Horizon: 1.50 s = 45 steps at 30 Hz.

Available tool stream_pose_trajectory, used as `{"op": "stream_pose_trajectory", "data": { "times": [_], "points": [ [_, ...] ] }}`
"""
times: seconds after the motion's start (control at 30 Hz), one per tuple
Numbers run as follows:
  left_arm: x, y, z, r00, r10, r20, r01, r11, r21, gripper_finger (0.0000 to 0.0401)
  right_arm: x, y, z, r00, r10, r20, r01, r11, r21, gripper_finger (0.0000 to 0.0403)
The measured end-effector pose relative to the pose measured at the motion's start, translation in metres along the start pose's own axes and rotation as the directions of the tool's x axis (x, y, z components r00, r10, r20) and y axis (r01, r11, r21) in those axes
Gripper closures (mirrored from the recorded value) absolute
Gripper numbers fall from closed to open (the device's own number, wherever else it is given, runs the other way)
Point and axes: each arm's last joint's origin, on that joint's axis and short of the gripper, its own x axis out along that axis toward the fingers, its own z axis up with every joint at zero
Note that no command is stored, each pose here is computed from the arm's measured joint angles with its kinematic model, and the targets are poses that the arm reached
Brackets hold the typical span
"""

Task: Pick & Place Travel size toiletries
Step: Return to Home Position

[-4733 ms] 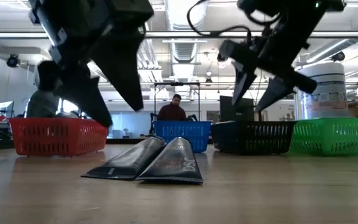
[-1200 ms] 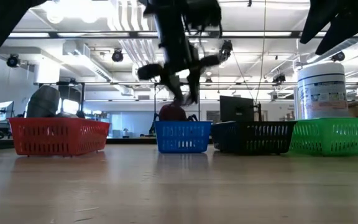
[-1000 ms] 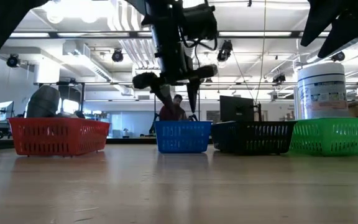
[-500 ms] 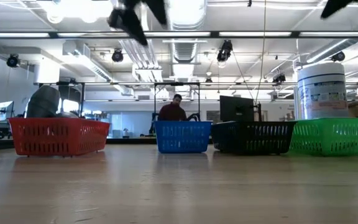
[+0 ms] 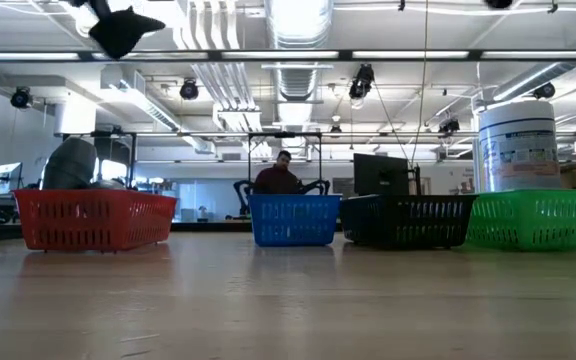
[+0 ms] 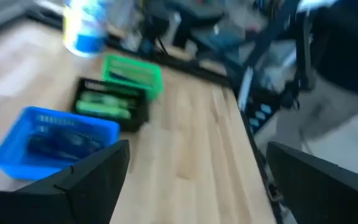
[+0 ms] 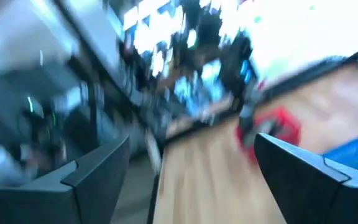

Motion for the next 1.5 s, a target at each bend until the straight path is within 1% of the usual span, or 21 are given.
{"op": "stream_pose_trajectory", "data": {
  "times": [0.07,0.17,0.23,0.3,0.43,0.47,0.5,0.57,0.67,0.73,0.8,0.87,0.93,1.0,1.07,1.13,1.2,1.3,1.37,1.43,1.5],
  "points": [
    [-0.015,0.012,-0.019,0.997,0.008,0.072,-0.008,1.000,-0.003,0.0018,-0.002,-0.017,-0.004,0.995,-0.020,0.096,0.018,1.000,0.019,0.0070],
    [-0.035,0.027,-0.042,0.985,0.036,0.171,-0.037,0.999,0.003,0.0018,-0.002,-0.046,-0.021,0.987,-0.081,0.140,0.076,0.996,0.042,0.0075],
    [-0.049,0.033,-0.053,0.968,0.049,0.248,-0.057,0.998,0.027,0.0018,0.000,-0.064,-0.034,0.982,-0.101,0.157,0.100,0.995,0.018,0.0074],
    [-0.060,0.037,-0.064,0.946,0.060,0.318,-0.082,0.995,0.056,0.0018,-0.001,-0.076,-0.042,0.970,-0.071,0.231,0.080,0.996,-0.032,0.0070],
    [-0.074,0.043,-0.079,0.886,0.083,0.457,-0.128,0.989,0.070,0.0018,-0.004,-0.099,-0.063,0.913,-0.014,0.409,0.072,0.989,-0.127,0.0057],
    [-0.069,0.047,-0.085,0.896,0.114,0.430,-0.153,0.987,0.056,0.0018,-0.006,-0.106,-0.070,0.898,-0.008,0.440,0.078,0.987,-0.140,0.0054],
    [-0.064,0.051,-0.093,0.918,0.149,0.367,-0.177,0.983,0.043,0.0018,-0.009,-0.111,-0.077,0.884,0.002,0.467,0.076,0.986,-0.147,0.0051],
    [-0.064,0.049,-0.086,0.911,0.142,0.387,-0.173,0.984,0.046,0.0018,-0.015,-0.118,-0.088,0.858,0.031,0.512,0.056,0.987,-0.153,0.0047],
    [-0.057,0.055,-0.094,0.928,0.197,0.318,-0.211,0.977,0.010,0.0018,-0.012,-0.123,-0.093,0.896,-0.005,0.445,0.078,0.986,-0.146,0.0042],
    [-0.058,0.053,-0.088,0.912,0.198,0.358,-0.215,0.977,0.006,0.0018,-0.012,-0.127,-0.098,0.914,-0.024,0.406,0.093,0.984,-0.151,0.0042],
    [-0.058,0.055,-0.093,0.911,0.233,0.341,-0.249,0.969,0.004,0.0018,-0.011,-0.132,-0.101,0.932,-0.049,0.360,0.112,0.981,-0.155,0.0045],
    [-0.061,0.055,-0.091,0.894,0.250,0.372,-0.274,0.962,0.012,0.0018,-0.012,-0.135,-0.103,0.943,-0.061,0.328,0.123,0.978,-0.171,0.0050],
    [-0.063,0.058,-0.098,0.888,0.310,0.341,-0.331,0.944,0.002,0.0018,-0.013,-0.138,-0.104,0.947,-0.088,0.310,0.147,0.974,-0.171,0.0056],
    [-0.062,0.062,-0.105,0.888,0.365,0.281,-0.361,0.930,-0.066,0.0018,-0.015,-0.142,-0.107,0.953,-0.128,0.275,0.157,0.984,-0.083,0.0062],
    [-0.063,0.062,-0.106,0.891,0.373,0.258,-0.335,0.925,-0.179,0.0018,-0.015,-0.145,-0.112,0.961,-0.156,0.228,0.153,0.988,0.030,0.0068],
    [-0.059,0.064,-0.108,0.896,0.385,0.221,-0.323,0.907,-0.271,0.0018,-0.014,-0.148,-0.116,0.966,-0.184,0.184,0.162,0.979,0.126,0.0074],
    [-0.057,0.065,-0.111,0.899,0.395,0.189,-0.321,0.888,-0.329,0.0018,-0.014,-0.150,-0.119,0.967,-0.204,0.150,0.173,0.965,0.195,0.0077],
    [-0.055,0.065,-0.110,0.899,0.395,0.191,-0.309,0.879,-0.364,0.0018,-0.014,-0.152,-0.124,0.967,-0.235,0.101,0.203,0.946,0.253,0.0076],
    [-0.053,0.068,-0.115,0.900,0.391,0.193,-0.303,0.879,-0.367,0.0018,-0.018,-0.153,-0.128,0.967,-0.247,0.064,0.222,0.937,0.270,0.0072],
    [-0.051,0.070,-0.120,0.900,0.383,0.208,-0.291,0.883,-0.367,0.0018,-0.023,-0.151,-0.126,0.968,-0.237,0.083,0.206,0.939,0.274,0.0066],
    [-0.047,0.073,-0.127,0.902,0.394,0.173,-0.313,0.876,-0.367,0.0018,-0.029,-0.152,-0.129,0.966,-0.249,0.073,0.220,0.936,0.273,0.0060]
  ]
}}
